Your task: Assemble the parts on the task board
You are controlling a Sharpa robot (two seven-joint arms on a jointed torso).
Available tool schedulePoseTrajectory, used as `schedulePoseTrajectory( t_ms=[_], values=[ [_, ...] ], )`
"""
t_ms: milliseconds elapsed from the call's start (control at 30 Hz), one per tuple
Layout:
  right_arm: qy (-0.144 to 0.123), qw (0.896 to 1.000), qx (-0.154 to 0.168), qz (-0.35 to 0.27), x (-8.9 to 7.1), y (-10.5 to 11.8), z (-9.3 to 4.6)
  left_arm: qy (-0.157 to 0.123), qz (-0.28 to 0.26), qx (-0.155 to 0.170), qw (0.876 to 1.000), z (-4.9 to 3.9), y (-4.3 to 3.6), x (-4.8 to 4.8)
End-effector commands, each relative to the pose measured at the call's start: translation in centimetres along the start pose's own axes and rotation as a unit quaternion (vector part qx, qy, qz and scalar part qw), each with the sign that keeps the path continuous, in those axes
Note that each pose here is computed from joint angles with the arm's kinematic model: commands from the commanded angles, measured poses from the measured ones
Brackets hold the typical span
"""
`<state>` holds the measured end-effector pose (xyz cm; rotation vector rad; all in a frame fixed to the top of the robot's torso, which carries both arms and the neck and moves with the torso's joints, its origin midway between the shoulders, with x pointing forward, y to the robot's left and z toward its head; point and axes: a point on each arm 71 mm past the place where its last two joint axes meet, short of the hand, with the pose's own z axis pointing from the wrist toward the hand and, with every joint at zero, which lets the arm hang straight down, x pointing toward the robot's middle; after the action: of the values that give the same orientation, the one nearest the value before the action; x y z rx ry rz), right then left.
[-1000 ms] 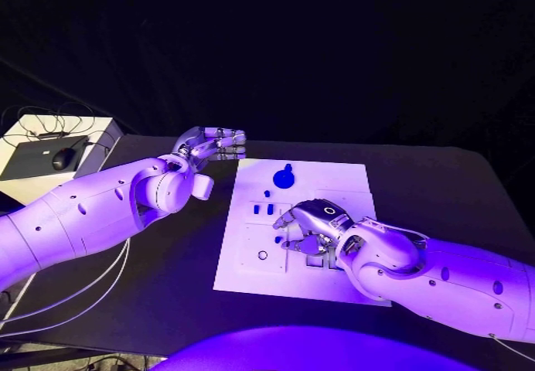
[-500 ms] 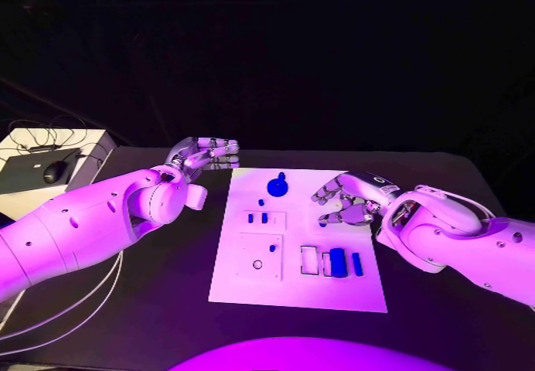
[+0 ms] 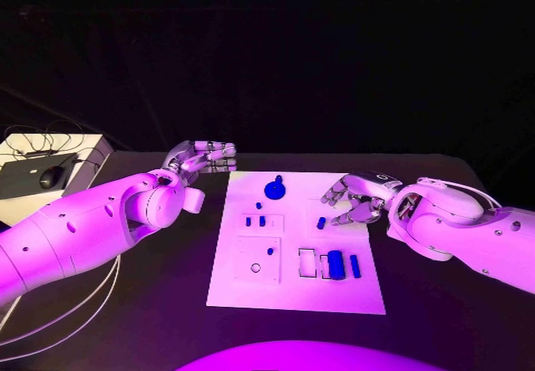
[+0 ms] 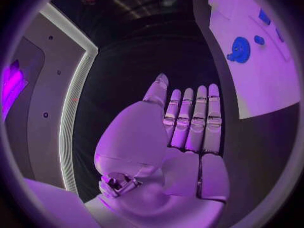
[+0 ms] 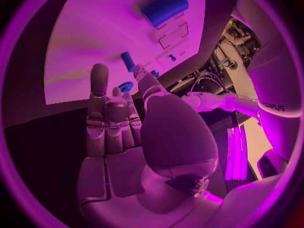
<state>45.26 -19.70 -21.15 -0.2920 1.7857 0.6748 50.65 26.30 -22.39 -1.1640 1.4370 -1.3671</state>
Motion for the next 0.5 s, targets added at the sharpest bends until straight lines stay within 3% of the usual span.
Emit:
schedulePoseTrajectory(
  t_ms=[33,500],
  values=[
    [0.019,0.999,-0.004,-0.040,0.7,0.1,0.3,0.009,-0.004,0.009,1.000,0.00,-0.14,0.18],
    [0.038,0.998,-0.011,-0.053,2.3,0.9,1.3,0.008,-0.004,0.008,1.000,-0.02,-0.13,0.12]
  ],
)
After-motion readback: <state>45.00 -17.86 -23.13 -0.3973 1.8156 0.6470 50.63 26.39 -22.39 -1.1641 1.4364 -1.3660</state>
